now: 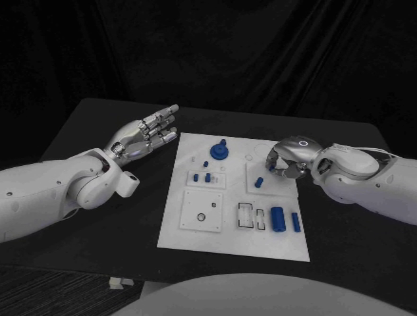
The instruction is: Assemble the parts on the task board
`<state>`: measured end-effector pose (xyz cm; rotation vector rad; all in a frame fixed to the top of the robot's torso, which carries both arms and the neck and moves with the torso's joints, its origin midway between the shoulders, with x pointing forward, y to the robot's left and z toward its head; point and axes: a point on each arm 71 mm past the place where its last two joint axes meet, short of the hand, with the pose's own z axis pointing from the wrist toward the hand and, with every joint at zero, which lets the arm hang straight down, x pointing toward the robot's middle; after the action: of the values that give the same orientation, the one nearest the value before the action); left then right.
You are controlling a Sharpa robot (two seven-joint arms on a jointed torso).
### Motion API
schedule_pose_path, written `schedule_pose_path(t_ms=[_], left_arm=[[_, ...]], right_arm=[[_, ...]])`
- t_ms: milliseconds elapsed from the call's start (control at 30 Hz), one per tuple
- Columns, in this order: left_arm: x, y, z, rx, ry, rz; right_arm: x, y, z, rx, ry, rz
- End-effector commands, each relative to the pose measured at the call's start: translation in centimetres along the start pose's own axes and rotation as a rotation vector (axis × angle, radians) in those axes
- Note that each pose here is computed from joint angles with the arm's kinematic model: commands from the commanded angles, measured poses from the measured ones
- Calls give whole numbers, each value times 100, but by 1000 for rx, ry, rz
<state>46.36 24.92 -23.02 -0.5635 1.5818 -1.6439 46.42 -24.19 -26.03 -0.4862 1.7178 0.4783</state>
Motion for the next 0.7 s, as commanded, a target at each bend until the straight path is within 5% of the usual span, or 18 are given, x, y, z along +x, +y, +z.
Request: schedule_pose_path(t_ms=[33, 367, 533, 700], left_arm=[[20, -35, 8, 53, 8, -17], [31, -21, 27, 43, 15, -21], [50, -16, 46, 39, 22, -25], [60, -11, 53, 35, 28, -30]], right_arm=[[-124, 2, -32, -13, -96, 21], [-603, -38, -146, -1, -210, 13], [-736, 77, -217, -20, -200, 23], [-703, 336, -212, -81, -141, 46]])
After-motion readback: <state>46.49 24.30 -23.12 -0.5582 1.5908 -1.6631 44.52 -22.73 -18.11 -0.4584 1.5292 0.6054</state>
